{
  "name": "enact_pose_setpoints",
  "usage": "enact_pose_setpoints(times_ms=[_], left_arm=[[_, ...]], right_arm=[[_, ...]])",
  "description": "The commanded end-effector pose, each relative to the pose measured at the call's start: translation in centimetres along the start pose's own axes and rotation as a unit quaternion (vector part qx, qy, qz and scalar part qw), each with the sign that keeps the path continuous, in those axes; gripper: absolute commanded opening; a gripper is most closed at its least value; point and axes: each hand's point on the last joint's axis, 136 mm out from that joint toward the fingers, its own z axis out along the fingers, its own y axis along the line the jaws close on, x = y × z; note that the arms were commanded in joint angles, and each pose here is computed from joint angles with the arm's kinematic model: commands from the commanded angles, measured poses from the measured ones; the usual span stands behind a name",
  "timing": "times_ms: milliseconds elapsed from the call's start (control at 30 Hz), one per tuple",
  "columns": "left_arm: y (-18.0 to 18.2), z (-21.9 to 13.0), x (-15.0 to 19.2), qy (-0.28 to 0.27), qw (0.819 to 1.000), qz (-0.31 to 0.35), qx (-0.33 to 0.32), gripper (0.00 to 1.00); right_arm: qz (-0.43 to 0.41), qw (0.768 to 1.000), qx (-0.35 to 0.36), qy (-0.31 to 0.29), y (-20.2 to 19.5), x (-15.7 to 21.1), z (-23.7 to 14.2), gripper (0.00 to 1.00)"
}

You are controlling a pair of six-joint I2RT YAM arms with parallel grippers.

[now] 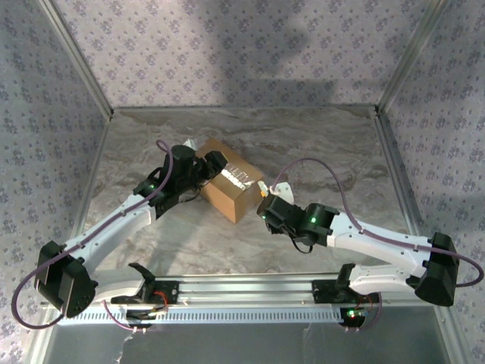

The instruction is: Unpack the express box

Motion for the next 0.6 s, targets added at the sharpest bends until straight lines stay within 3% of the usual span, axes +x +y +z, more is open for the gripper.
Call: enact_pose_setpoints(times_ms=[0, 267, 567], left_arm=[[-1.3, -1.1, -1.9, -0.022, 1.000, 0.015, 0.006, 0.66], [-0.8, -3.2, -5.7, -0.059, 0.998, 0.034, -0.015, 0.67], [2.2, -3.8, -11.8, -0.082, 0.994, 0.034, -0.057, 0.67]], right_arm=[[0.005, 1.000, -0.009, -0.010, 0.3, -1.0, -0.6, 0.00], [0.006, 1.000, -0.012, -0.010, 0.3, -1.0, -0.5, 0.00], [0.010, 1.000, -0.016, -0.012, 0.4, -1.2, -0.6, 0.00]])
